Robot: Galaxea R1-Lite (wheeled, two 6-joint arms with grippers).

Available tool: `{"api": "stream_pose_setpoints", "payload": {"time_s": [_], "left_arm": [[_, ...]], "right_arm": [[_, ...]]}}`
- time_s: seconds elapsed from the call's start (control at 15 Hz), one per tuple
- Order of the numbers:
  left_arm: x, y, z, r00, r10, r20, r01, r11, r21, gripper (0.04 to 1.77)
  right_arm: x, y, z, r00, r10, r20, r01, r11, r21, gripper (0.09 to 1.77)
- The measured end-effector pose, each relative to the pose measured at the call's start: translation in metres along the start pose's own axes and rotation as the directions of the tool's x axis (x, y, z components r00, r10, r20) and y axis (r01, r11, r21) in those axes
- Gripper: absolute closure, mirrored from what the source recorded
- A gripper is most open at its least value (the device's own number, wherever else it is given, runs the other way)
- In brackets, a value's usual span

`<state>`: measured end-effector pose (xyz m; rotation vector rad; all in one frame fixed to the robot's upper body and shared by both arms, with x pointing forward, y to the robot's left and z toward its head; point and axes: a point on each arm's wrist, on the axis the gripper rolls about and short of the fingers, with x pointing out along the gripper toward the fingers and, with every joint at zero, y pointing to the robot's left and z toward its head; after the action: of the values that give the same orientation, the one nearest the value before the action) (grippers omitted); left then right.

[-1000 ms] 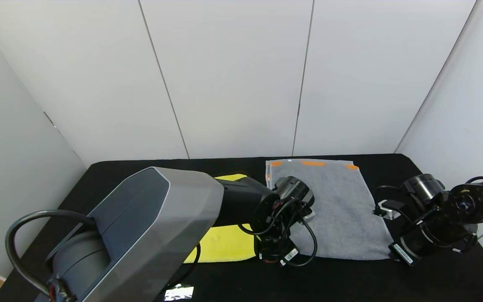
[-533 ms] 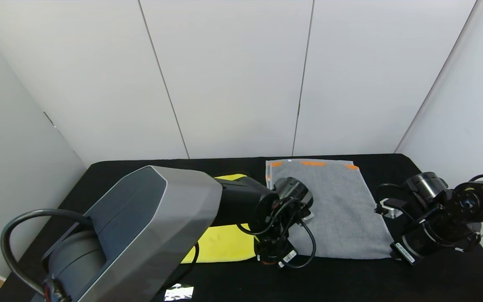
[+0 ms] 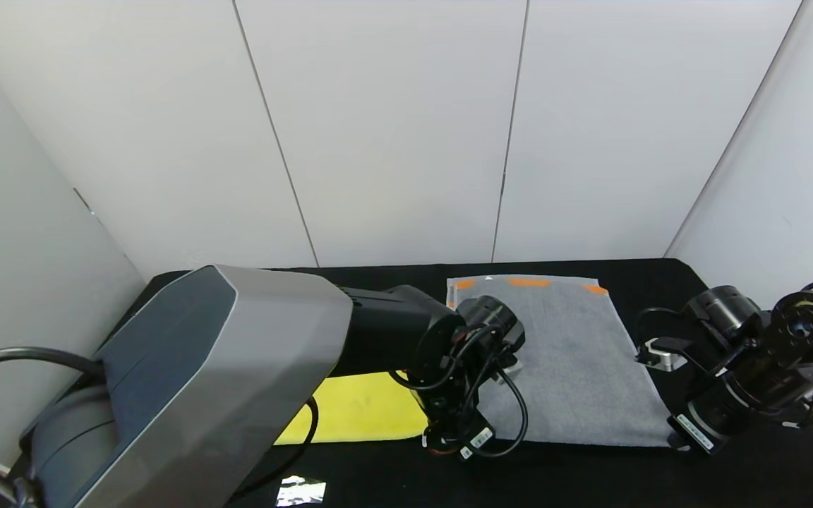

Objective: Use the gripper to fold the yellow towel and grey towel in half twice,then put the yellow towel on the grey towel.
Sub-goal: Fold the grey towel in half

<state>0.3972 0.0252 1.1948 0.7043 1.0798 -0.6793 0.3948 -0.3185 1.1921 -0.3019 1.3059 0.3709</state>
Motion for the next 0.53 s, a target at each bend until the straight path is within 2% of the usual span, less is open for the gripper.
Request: {"api": "stream_pose_setpoints", "payload": {"time_s": [0.27,0.53], "left_arm": [[-0.009,-0.005,-0.011,0.999,-0.012,-0.036,0.012,1.000,0.011,1.70],[-0.022,-0.019,-0.023,0.998,-0.023,-0.056,0.023,1.000,0.003,1.70]], "right_arm": [[-0.011,0.005,-0.008,0.999,0.024,-0.040,-0.024,1.000,0.002,1.73],[-0.023,0.013,-0.020,0.995,0.044,-0.084,-0.044,0.999,-0.002,1.73]]}}
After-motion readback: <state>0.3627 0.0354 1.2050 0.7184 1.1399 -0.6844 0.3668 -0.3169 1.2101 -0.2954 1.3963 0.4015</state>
